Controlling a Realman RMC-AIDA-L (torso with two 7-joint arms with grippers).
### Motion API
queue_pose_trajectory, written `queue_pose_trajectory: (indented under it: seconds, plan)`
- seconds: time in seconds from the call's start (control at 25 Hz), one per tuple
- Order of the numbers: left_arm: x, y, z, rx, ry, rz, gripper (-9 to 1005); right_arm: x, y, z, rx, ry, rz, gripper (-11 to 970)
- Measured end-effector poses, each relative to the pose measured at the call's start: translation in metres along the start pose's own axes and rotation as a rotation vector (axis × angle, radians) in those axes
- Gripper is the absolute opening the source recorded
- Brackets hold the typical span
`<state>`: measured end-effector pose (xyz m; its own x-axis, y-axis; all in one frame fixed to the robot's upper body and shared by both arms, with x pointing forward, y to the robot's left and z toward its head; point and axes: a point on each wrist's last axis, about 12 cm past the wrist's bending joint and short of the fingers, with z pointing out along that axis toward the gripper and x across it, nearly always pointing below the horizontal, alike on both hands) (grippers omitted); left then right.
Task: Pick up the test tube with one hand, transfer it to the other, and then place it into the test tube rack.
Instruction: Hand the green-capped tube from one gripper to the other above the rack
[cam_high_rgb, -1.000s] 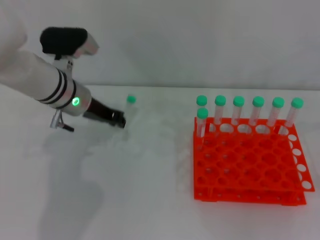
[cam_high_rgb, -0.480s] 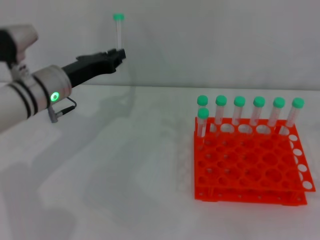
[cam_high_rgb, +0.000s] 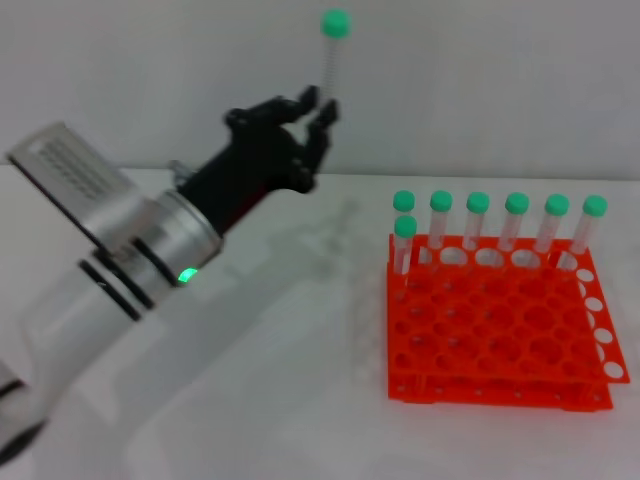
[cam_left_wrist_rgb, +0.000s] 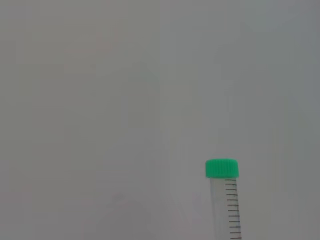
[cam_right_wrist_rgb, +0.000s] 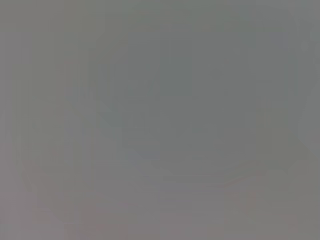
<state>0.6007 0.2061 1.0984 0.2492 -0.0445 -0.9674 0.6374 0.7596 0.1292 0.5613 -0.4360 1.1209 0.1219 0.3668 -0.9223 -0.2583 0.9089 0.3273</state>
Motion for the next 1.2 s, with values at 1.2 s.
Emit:
queue_pose_trajectory:
  seconds: [1.2]
  plan:
    - [0.018,-0.092,0.026,0.148,0.085,-0.201,195,0.017,0.14,0.113,-0.764,0.372,-0.135,752]
